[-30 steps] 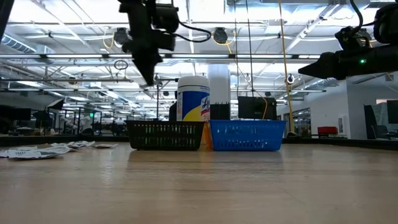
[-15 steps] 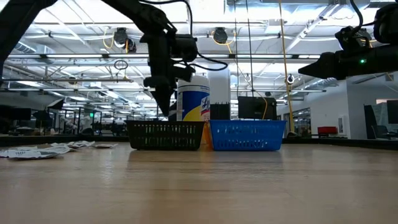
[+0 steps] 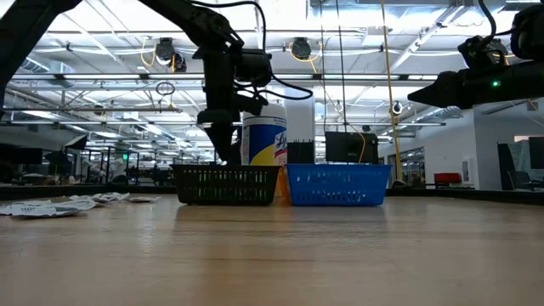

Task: Pick & Place First Aid Supplies
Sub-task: Put the green bandage pad into the green basket, then put the black towelette pack into the black basket

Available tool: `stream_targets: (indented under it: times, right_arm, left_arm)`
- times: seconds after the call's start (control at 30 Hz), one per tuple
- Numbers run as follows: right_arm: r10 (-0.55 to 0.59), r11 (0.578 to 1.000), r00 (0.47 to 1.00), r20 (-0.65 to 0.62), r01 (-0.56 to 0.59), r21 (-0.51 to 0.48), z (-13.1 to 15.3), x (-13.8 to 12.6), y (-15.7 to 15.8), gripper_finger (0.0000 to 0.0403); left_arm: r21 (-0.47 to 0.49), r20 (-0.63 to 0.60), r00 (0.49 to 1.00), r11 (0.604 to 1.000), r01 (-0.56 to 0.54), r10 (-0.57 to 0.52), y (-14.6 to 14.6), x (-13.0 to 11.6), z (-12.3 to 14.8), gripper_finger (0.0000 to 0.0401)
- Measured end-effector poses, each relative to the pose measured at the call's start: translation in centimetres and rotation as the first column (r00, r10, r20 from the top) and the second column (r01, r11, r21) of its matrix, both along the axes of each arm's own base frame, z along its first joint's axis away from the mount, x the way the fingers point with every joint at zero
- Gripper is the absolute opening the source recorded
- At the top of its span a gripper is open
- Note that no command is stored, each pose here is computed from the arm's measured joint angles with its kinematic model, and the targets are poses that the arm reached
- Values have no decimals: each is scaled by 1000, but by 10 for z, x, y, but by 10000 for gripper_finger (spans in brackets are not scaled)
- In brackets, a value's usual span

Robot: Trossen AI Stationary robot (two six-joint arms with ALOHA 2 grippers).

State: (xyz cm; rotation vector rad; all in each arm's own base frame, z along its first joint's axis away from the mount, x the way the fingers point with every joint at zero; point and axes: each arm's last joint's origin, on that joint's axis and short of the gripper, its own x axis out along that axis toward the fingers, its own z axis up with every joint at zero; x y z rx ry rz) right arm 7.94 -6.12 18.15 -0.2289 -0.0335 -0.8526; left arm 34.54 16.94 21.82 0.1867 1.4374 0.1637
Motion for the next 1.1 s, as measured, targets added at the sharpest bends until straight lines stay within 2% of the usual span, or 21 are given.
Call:
stream_targets:
  times: [0.23, 0.43, 0.57, 0.7, 0.83, 0.93, 1.1]
  right_arm:
    - [0, 1000, 1000, 0, 0, 0, 0, 0, 0, 279]
    - [0, 1000, 1000, 0, 0, 0, 0, 0, 0, 279]
    - [0, 1000, 1000, 0, 0, 0, 0, 0, 0, 279]
    - [0, 1000, 1000, 0, 0, 0, 0, 0, 0, 279]
    - [0, 1000, 1000, 0, 0, 0, 0, 0, 0, 279]
    - [0, 1000, 1000, 0, 0, 0, 0, 0, 0, 279]
    - [0, 1000, 1000, 0, 0, 0, 0, 0, 0, 279]
  left_arm:
    - [10, -9, 1000, 1000, -13, 13, -2, 0, 0, 168]
    - [7, -17, 1000, 1000, -17, 17, -7, -3, 7, 199]
    - [-9, 5, 995, 995, -99, 99, -10, -14, 23, 206]
    - [-36, 9, 972, 971, -236, 236, -15, -28, 39, 207]
    - [-87, -8, 923, 919, -384, 385, -20, -44, 53, 207]
    - [-115, -32, 863, 856, -504, 504, -25, -54, 60, 207]
    - [-164, -68, 707, 691, -704, 704, -29, -63, 66, 207]
